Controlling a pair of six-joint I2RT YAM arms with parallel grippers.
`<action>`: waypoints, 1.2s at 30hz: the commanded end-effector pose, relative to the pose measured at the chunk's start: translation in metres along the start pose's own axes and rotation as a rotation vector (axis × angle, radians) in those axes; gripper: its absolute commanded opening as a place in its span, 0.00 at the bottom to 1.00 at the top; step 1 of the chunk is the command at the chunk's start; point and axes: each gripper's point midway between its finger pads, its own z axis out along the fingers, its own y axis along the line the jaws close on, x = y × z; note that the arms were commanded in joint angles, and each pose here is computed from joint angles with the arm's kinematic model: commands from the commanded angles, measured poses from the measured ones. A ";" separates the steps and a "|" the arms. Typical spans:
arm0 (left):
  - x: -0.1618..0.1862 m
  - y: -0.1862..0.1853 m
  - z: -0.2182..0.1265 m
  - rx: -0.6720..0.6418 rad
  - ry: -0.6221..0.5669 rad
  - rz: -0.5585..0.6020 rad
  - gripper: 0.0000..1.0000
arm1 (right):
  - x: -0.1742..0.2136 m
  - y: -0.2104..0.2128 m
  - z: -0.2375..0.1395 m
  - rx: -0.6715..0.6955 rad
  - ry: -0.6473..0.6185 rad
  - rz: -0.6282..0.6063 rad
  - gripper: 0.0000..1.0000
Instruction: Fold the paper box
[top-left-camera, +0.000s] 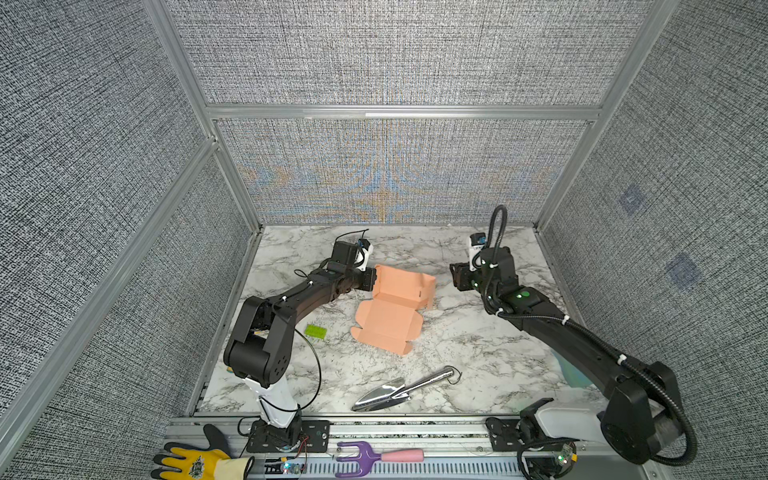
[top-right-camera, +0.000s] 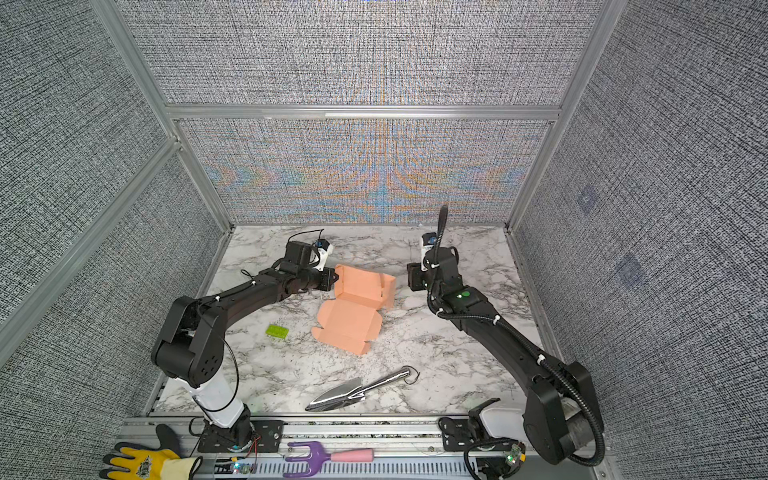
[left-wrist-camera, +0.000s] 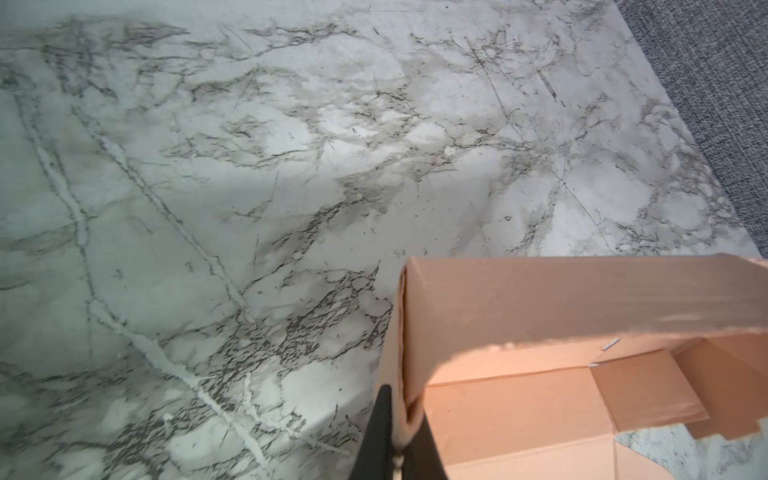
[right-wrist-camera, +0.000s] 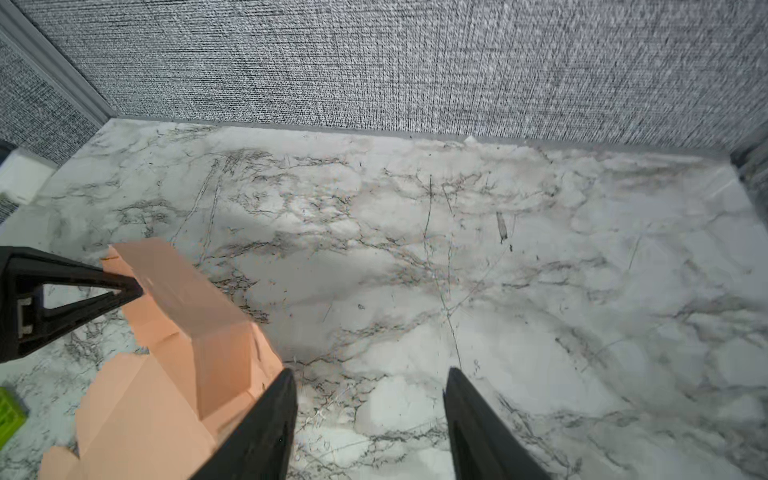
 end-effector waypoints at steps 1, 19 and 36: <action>-0.004 0.009 -0.007 -0.068 -0.017 -0.038 0.00 | 0.009 0.019 0.001 -0.194 -0.003 0.098 0.58; -0.007 0.005 -0.023 -0.140 -0.330 0.056 0.00 | 0.061 0.038 0.040 -0.489 -0.013 0.090 0.57; -0.002 -0.006 -0.031 -0.148 -0.484 0.117 0.00 | 0.073 0.053 0.055 -0.602 -0.072 0.006 0.53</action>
